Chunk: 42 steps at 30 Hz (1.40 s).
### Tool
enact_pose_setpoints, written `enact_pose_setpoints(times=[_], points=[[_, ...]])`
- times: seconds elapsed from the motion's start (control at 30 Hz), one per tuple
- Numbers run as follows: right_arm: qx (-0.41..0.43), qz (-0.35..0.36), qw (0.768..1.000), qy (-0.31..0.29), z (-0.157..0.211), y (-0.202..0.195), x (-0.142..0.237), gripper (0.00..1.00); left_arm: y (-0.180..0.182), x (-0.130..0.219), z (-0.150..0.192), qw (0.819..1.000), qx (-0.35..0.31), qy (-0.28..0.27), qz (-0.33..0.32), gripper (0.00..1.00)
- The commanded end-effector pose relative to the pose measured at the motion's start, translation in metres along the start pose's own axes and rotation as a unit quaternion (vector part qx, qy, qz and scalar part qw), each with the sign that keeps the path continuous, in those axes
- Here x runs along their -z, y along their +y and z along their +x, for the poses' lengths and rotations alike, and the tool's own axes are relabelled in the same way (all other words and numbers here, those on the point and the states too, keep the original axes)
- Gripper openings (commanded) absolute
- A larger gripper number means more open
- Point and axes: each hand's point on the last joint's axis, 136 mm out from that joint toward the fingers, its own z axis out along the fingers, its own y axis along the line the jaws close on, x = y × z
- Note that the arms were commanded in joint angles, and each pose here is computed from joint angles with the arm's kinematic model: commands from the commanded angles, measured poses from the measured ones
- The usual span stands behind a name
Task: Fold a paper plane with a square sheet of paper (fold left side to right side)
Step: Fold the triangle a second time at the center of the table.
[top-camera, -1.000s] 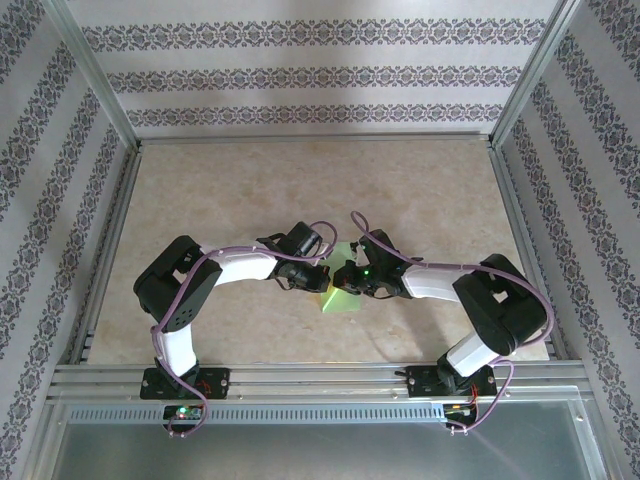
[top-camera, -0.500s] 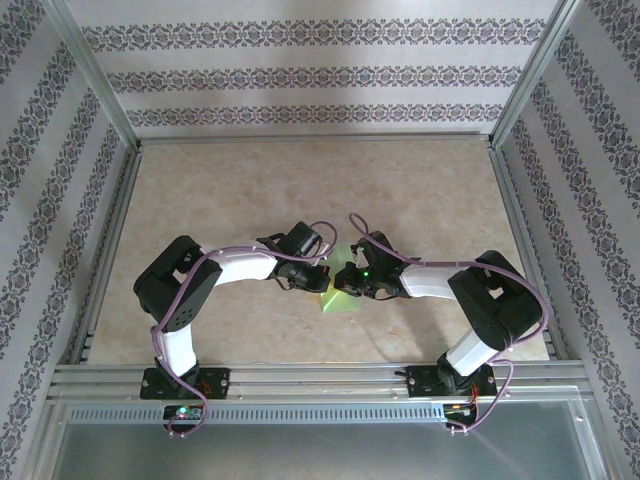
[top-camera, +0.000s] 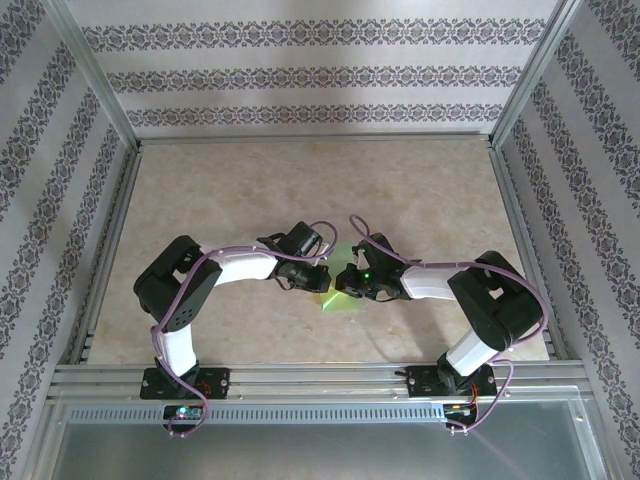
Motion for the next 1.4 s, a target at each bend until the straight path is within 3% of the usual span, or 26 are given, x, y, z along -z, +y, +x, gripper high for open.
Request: enact_pose_setpoints(times=[0.0,0.17,0.37,0.73,1.37], points=[[-0.009,0.055,0.998,0.016,0.017,-0.033,-0.002,0.0,0.003,0.023,-0.012,1.0,0.002,-0.021,-0.019,0.19],[-0.007,0.054,0.998,0.017,0.015,-0.031,-0.002,0.0,-0.002,0.054,-0.024,0.998,0.006,-0.054,-0.016,0.28],[-0.003,0.051,0.999,0.016,0.014,-0.029,-0.002,0.0,-0.009,0.078,-0.013,0.998,0.021,-0.057,0.0,0.26],[-0.002,0.048,0.999,0.019,0.015,-0.027,-0.002,0.0,-0.056,0.047,0.022,0.989,0.069,-0.005,0.132,0.17],[-0.002,0.053,0.998,0.024,0.017,-0.03,-0.004,0.0,-0.048,0.007,0.038,0.994,0.056,0.036,0.092,0.15]])
